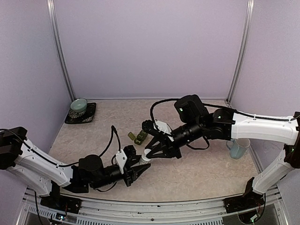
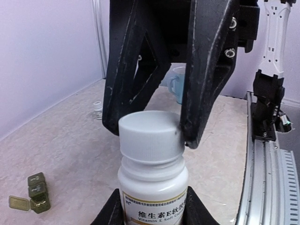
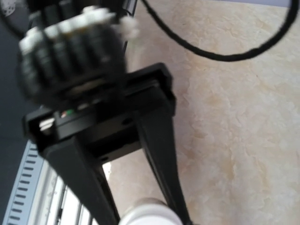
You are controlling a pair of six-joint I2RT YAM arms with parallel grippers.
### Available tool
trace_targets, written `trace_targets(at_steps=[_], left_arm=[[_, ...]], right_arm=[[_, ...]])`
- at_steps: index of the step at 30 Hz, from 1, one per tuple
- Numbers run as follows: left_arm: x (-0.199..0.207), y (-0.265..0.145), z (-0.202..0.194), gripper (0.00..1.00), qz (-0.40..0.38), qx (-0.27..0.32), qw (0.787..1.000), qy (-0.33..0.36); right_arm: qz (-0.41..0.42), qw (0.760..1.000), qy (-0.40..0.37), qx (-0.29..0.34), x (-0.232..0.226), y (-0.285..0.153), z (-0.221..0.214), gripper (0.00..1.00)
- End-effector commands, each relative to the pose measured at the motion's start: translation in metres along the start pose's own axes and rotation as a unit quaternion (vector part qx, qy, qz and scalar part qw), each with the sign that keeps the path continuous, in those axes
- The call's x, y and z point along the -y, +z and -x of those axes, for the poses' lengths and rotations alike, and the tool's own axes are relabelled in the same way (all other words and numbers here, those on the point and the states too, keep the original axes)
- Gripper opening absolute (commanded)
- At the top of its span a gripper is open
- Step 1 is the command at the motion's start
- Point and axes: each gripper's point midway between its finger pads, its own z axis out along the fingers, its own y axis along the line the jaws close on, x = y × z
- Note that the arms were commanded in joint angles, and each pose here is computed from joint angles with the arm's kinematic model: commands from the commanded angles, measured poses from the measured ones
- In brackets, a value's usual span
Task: Sort the pills into containers
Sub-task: Screw the lid of the pill bottle onto the pill bottle.
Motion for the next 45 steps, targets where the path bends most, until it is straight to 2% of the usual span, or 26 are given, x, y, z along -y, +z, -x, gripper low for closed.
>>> trace_targets(at_steps=[1,8,19,23,30,35,39,45], left_arm=[[-0.004,0.003,0.052,0.33,0.066,0.069,0.995,0.032],[-0.007,0.006,0.051,0.33,0.123,0.058,0.989,0.057],[-0.016,-0.001,0.063,0.34,0.153,0.087,0.984,0.037],[-0.011,0.003,0.065,0.34,0.152,0.087,0.984,0.038],[-0.014,0.002,0.066,0.34,0.178,0.086,0.980,0.028],[-0.014,-0.001,0.073,0.34,0.174,0.101,0.980,0.011],[-0.009,-0.001,0.076,0.34,0.155,0.109,0.982,0.003],[0.002,-0.006,0.084,0.35,0.110,0.125,0.986,-0.003]], right_arm=[[-0.029,0.998,0.051,-0.022,0.016,0.014,-0.014,0.24],[-0.050,0.993,0.104,-0.032,0.028,0.021,-0.015,0.26],[-0.113,0.982,0.144,0.041,0.043,0.018,0.003,0.29],[-0.136,0.977,0.148,0.068,0.048,0.018,0.010,0.27],[-0.183,0.968,0.165,0.053,0.060,0.017,0.005,0.22],[-0.183,0.963,0.176,0.094,0.055,0.013,0.013,0.22],[-0.158,0.965,0.156,0.141,0.044,0.002,0.032,0.22],[-0.123,0.976,0.094,0.154,0.027,-0.006,0.046,0.21]])
